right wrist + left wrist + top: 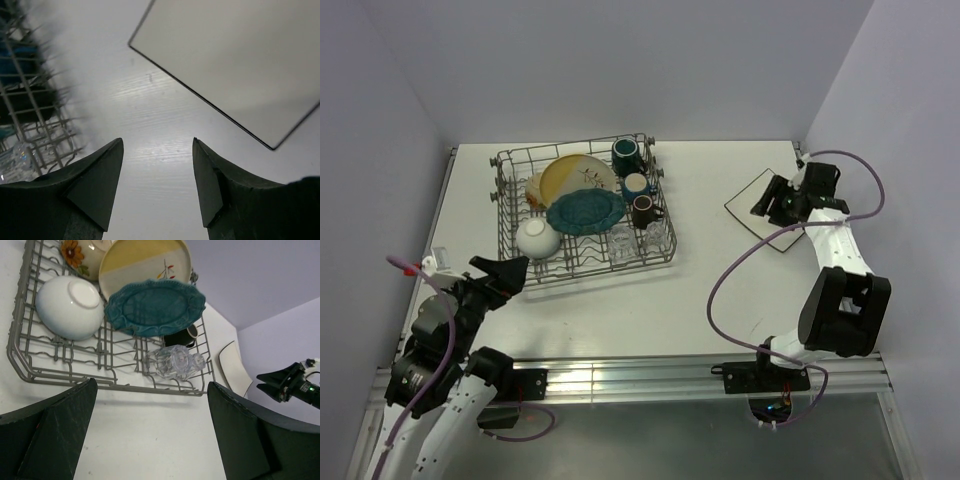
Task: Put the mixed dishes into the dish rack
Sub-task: Grab a plate with the right arm
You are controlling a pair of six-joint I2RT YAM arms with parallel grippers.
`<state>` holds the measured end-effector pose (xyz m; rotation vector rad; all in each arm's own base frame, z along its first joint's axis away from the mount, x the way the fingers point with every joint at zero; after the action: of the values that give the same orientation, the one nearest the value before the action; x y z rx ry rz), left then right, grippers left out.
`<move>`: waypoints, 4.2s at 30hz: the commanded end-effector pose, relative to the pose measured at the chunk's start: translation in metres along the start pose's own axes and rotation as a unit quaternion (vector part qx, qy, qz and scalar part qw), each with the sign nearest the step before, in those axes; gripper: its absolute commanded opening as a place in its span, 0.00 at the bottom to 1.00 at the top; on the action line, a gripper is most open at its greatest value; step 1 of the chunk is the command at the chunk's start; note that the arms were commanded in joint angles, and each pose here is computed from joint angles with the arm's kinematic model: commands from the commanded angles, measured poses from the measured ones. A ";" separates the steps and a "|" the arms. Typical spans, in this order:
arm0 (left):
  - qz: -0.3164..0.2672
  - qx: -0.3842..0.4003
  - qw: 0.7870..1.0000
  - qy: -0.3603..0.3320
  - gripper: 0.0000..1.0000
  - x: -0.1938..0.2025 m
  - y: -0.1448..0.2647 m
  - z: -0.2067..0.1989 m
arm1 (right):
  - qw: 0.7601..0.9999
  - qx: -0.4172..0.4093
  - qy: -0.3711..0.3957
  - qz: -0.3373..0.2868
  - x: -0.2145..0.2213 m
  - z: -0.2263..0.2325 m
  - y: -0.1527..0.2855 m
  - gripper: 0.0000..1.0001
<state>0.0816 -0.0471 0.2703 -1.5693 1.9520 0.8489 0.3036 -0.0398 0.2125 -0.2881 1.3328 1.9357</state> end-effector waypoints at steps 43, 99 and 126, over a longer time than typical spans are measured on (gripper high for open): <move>0.037 0.032 0.999 0.024 0.97 0.001 -0.020 -0.020 | 0.899 0.141 -0.414 -0.010 0.045 -0.112 -0.056 0.51; 0.039 0.045 0.998 0.022 0.97 0.002 -0.024 -0.023 | 0.952 0.003 -0.283 0.114 0.049 -0.058 -0.112 0.60; 0.058 0.112 0.991 0.038 0.96 -0.012 -0.035 -0.056 | 0.905 -0.184 -0.343 0.172 0.050 -0.051 -0.138 0.01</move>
<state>0.1182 -0.0800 0.2841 -1.4182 2.1387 0.7586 0.3585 -0.0376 0.0718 0.4181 0.6156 2.2845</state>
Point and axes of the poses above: each gripper's point midway between its finger pads, its own y axis back along the fingers, its own z axis along the line the jaws close on, x = y × z, the point moved 10 cm from there along y, back along the fingers, and after that the axes turned 2 degrees about -y, right-handed, at the moved point
